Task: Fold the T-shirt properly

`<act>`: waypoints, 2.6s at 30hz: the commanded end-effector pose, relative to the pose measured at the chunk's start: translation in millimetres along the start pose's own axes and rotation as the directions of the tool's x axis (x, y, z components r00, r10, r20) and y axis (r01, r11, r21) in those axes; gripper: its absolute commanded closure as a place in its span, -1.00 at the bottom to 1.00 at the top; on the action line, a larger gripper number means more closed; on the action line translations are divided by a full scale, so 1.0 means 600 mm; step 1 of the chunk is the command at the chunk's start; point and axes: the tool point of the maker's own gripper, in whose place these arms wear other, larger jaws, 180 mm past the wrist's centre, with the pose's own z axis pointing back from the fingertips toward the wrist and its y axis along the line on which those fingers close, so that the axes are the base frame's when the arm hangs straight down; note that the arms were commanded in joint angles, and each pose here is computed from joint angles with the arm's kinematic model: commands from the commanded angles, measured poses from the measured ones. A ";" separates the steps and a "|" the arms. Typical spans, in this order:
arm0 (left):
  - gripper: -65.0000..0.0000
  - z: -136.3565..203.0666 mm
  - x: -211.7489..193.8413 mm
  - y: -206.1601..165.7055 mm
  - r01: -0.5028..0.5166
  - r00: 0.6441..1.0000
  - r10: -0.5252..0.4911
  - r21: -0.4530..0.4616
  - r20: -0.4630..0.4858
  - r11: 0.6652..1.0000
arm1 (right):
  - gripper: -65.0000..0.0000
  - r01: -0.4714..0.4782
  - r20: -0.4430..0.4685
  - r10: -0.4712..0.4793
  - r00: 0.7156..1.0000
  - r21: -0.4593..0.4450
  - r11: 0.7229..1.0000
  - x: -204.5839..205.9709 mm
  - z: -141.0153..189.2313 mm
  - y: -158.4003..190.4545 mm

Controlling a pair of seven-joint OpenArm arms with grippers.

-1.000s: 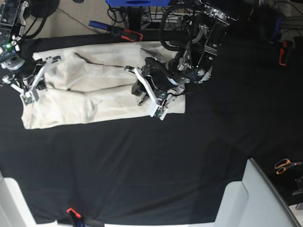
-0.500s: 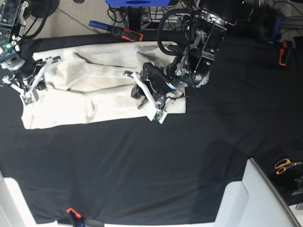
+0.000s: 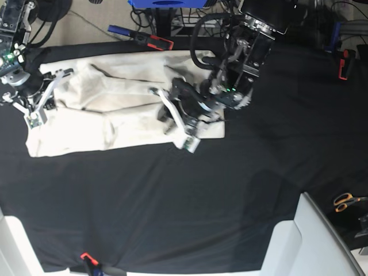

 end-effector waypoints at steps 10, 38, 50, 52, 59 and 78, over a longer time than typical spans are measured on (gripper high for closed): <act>0.39 -0.012 0.037 -0.014 0.029 0.999 -0.028 -0.033 0.038 0.999 | 0.96 -0.009 0.036 0.009 0.999 -0.010 1.000 0.016 0.005 -0.008; -0.24 -0.003 0.116 -0.048 0.096 0.991 -0.089 -0.065 0.096 0.993 | 0.96 0.008 0.017 -0.008 1.000 0.005 1.000 0.006 -0.007 -0.004; 1.00 -0.016 0.061 -0.034 0.073 0.997 -0.072 -0.058 0.013 0.996 | 0.97 0.011 0.021 -0.011 1.000 0.006 1.000 0.008 -0.008 -0.004; 1.00 -0.024 0.051 -0.064 0.100 0.995 -0.100 -0.093 -0.003 0.991 | 0.97 0.011 0.019 -0.011 1.000 0.006 1.000 0.007 -0.008 -0.003; 1.00 -0.047 0.016 -0.114 0.138 0.987 -0.150 -0.156 -0.065 0.978 | 0.97 0.011 0.015 -0.011 1.000 0.007 1.000 0.004 -0.008 -0.003; 1.00 0.230 -0.025 0.326 -0.150 0.989 0.129 0.500 0.076 0.853 | 0.95 -0.094 0.102 0.063 0.993 0.335 0.937 0.062 0.028 0.259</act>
